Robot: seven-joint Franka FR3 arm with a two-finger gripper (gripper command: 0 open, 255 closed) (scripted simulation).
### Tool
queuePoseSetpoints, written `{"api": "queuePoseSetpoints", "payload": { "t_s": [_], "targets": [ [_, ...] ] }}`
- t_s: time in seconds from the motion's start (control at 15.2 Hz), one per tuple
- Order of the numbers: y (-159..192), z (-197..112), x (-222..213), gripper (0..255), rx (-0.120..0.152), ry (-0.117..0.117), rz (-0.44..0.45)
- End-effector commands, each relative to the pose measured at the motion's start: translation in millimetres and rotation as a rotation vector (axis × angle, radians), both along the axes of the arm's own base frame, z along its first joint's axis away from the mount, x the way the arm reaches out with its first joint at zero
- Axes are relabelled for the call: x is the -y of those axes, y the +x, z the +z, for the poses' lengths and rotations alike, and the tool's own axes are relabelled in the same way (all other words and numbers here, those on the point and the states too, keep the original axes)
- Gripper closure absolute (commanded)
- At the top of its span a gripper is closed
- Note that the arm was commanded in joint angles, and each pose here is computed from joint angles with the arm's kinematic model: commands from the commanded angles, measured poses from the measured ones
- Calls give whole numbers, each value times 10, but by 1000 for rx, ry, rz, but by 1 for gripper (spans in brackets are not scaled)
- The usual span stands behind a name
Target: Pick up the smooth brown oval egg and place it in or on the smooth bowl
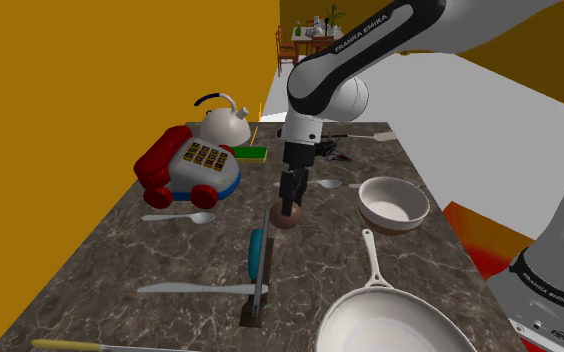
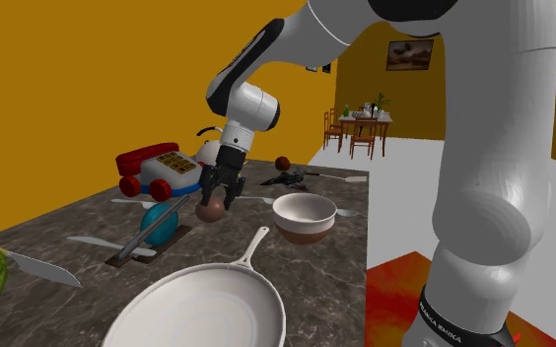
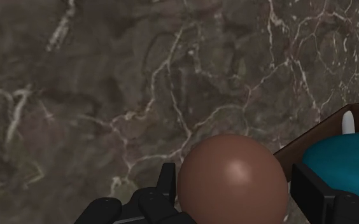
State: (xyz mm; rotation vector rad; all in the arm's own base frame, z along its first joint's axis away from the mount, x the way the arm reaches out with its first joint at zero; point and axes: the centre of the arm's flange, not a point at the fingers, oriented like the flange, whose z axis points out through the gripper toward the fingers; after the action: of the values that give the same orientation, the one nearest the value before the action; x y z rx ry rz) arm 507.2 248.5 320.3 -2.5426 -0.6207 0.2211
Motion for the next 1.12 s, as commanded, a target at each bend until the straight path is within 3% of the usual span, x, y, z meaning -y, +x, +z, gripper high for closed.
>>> {"api": "queuePoseSetpoints", "payload": {
  "t_s": [0.0,0.26,1.06],
  "targets": [
    [-3,-6,-2,255,-1,0,1],
    [-4,-7,-1,255,-1,0,0],
    [-4,627,-1,255,-1,0,0]
  ]
}}
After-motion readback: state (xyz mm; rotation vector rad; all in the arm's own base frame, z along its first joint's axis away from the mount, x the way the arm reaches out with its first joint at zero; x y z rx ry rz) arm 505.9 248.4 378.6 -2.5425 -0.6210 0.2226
